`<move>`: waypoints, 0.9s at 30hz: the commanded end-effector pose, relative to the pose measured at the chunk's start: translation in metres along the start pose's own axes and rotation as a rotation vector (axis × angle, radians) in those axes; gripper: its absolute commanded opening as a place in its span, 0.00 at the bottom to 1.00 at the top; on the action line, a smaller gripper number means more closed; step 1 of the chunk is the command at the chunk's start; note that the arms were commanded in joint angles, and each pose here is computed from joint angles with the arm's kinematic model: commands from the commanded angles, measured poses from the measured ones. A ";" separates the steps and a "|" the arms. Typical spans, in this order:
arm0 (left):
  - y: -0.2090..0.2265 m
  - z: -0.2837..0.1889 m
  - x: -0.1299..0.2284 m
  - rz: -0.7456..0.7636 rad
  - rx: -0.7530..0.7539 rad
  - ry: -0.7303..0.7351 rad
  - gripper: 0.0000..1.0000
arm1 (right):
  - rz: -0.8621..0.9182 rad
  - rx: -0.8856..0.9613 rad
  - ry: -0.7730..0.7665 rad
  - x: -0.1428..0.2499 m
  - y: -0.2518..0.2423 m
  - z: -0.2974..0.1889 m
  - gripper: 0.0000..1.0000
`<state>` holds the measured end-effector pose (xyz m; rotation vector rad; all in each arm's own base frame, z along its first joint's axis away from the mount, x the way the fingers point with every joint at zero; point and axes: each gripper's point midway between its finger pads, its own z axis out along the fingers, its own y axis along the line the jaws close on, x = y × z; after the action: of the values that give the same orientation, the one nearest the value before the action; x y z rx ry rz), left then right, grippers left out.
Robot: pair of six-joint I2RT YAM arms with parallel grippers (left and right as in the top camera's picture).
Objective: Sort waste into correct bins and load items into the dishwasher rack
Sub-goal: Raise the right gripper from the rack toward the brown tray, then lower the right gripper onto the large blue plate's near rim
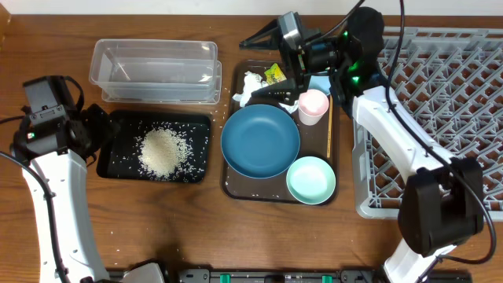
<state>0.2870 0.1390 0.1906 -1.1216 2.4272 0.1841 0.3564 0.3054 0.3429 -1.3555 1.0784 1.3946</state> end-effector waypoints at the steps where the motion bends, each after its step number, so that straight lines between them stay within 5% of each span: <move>1: 0.002 -0.006 -0.007 -0.009 -0.003 -0.024 1.00 | -0.055 0.017 -0.009 -0.012 -0.002 0.001 0.99; 8: 0.002 -0.006 -0.007 -0.009 -0.003 -0.024 1.00 | -0.008 0.145 -0.094 -0.039 -0.017 0.004 0.99; 13: 0.001 -0.006 -0.007 -0.009 -0.003 -0.024 1.00 | 0.190 0.631 -0.132 -0.016 -0.099 -0.030 0.99; 17: 0.002 -0.006 -0.007 -0.009 -0.003 -0.024 1.00 | 0.195 1.292 0.224 0.061 -0.144 -0.090 0.99; 19: 0.001 -0.006 -0.007 -0.009 -0.003 -0.024 1.00 | 0.155 1.423 0.392 0.077 -0.137 -0.096 0.99; 27: 0.001 -0.006 -0.007 -0.009 -0.003 -0.024 1.00 | 0.215 1.167 0.592 0.062 -0.085 -0.025 0.99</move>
<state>0.2868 0.1390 0.1905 -1.1219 2.4283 0.1843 0.4540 0.2975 0.2252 -0.6918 2.1138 0.2788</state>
